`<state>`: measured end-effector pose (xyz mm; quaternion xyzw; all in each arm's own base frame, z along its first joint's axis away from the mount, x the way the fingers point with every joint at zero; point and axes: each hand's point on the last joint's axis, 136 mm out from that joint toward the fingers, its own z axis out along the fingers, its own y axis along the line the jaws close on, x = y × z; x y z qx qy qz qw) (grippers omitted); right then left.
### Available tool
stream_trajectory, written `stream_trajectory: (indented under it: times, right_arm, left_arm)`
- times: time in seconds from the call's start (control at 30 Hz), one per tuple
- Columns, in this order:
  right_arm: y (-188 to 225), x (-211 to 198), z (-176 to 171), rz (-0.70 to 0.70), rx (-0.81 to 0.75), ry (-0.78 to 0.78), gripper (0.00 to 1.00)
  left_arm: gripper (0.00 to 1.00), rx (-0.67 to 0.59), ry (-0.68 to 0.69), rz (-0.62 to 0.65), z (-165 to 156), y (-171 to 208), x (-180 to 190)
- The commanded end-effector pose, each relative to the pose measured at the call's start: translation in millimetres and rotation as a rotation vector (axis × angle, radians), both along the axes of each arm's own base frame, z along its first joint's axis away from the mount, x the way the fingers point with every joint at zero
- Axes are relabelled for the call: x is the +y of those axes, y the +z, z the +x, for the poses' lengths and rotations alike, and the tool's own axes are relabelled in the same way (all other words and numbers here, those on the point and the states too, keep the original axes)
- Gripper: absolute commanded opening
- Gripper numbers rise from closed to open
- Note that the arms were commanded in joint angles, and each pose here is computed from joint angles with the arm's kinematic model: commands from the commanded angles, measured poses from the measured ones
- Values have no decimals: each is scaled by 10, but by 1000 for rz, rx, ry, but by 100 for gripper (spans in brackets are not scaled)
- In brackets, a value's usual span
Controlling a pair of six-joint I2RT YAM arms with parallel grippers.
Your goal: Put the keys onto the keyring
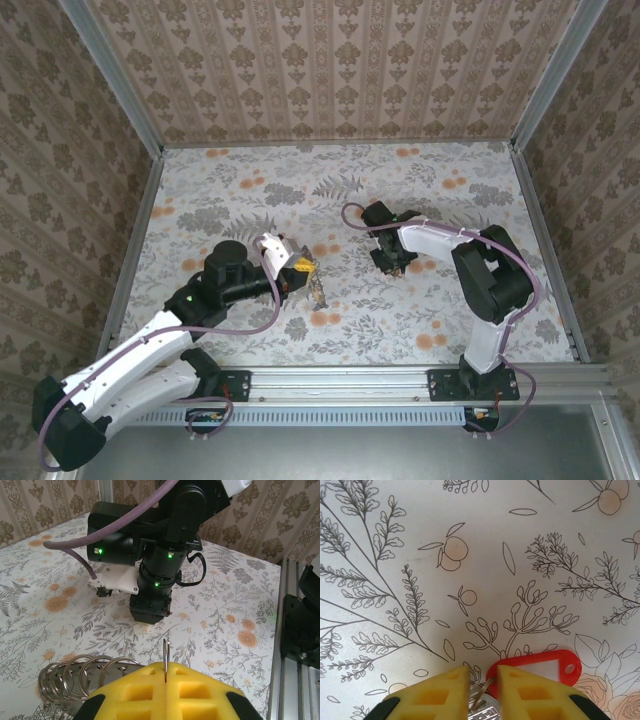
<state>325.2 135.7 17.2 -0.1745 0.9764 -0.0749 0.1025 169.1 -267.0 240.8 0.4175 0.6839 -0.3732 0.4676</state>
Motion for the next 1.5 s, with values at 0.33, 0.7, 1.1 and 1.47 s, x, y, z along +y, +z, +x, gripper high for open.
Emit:
stream_trajectory:
  times: [0.33,0.7,1.1,1.47]
  right_arm:
    - [151,-114,-122,-24,-16,4,7]
    - [847,397,-387,312,-192,220,0]
    - [2689,1268,-1378,1048,-622,834,0]
    - [3159,1444,-1588,1308,-637,899,0]
  left_arm:
    - [0,-25,-13,-67,-18,158,-9]
    - [0,15,-35,-37,12,184,-88]
    - [0,-111,-156,-10,-259,654,-72]
    - [0,-216,-287,15,-562,790,-179]
